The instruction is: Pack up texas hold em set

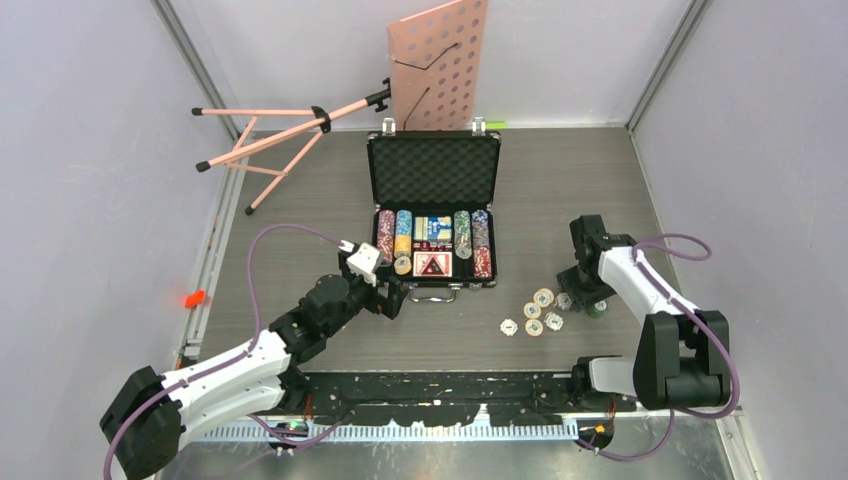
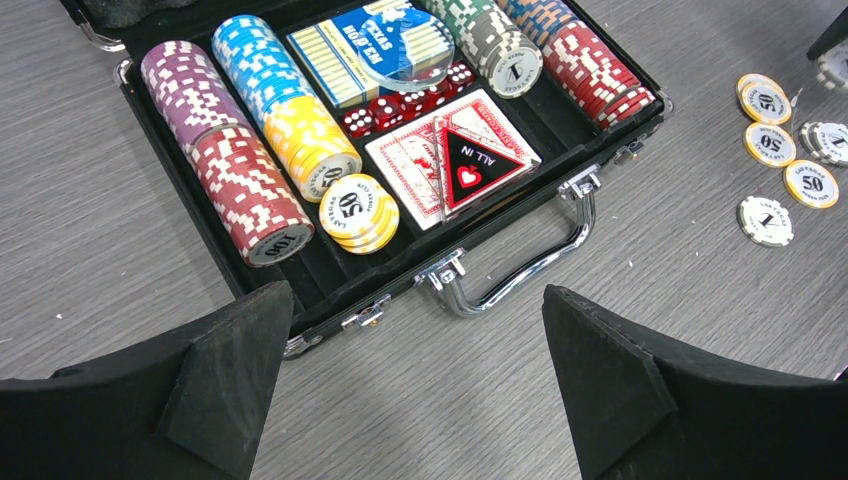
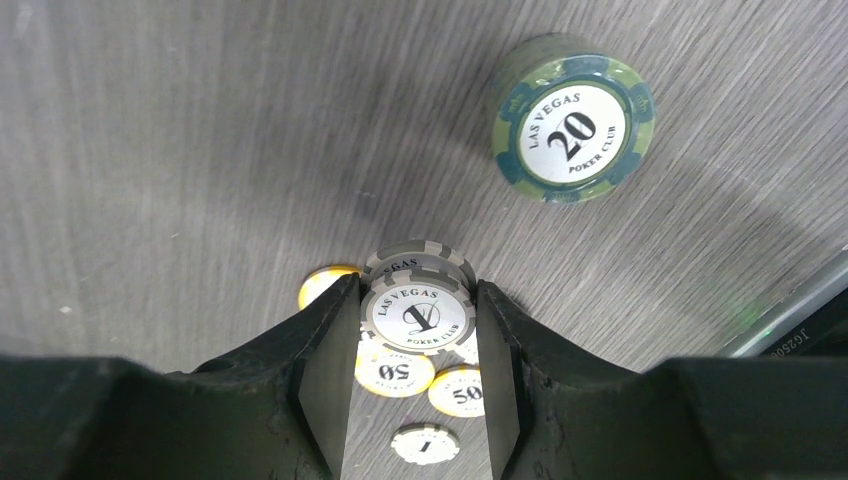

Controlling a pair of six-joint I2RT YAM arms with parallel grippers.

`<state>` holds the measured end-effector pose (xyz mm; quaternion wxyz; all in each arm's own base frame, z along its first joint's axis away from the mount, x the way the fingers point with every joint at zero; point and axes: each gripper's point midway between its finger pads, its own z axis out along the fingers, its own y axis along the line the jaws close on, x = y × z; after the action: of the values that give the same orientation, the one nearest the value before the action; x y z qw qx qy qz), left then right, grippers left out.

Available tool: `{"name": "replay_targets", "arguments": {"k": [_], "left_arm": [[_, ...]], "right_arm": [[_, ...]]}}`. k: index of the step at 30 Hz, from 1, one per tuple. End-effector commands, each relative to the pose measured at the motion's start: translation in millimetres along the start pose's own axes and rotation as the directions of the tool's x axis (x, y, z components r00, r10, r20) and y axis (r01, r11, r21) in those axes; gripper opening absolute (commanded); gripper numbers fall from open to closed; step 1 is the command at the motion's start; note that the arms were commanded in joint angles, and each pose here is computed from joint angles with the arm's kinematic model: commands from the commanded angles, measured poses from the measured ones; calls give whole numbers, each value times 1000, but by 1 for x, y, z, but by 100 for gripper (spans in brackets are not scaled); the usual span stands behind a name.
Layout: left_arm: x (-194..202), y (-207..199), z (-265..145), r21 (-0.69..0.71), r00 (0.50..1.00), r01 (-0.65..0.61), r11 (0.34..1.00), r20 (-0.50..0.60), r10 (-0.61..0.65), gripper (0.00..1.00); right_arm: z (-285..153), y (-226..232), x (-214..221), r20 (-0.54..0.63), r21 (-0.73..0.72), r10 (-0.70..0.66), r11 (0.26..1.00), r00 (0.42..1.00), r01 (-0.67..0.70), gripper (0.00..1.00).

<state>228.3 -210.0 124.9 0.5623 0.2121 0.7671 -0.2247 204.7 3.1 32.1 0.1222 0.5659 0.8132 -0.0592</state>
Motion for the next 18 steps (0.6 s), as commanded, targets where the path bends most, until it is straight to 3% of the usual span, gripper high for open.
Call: {"name": "replay_targets", "arguments": {"k": [1, 6, 10, 15, 18], "left_arm": [[-23, -7, 3, 27, 998, 2, 1000, 66, -4, 100], [-24, -16, 6, 73, 997, 27, 997, 69, -32, 100], [-32, -44, 13, 195, 990, 125, 973, 39, -135, 100], [-69, -93, 14, 403, 914, 373, 836, -6, -405, 96], [-82, -110, 21, 460, 873, 444, 769, -29, -486, 94]], "right_arm": [[-25, 8, -13, 39, -47, 4, 999, 999, -3, 34], [-34, 15, -8, 3, -99, -14, 995, 1000, 14, 34], [-47, 25, 2, -11, -160, -62, 985, 998, 59, 32], [-67, 38, 22, -13, -216, -116, 970, 993, 111, 32], [-81, 49, 38, -21, -264, -142, 955, 990, 132, 32]]}}
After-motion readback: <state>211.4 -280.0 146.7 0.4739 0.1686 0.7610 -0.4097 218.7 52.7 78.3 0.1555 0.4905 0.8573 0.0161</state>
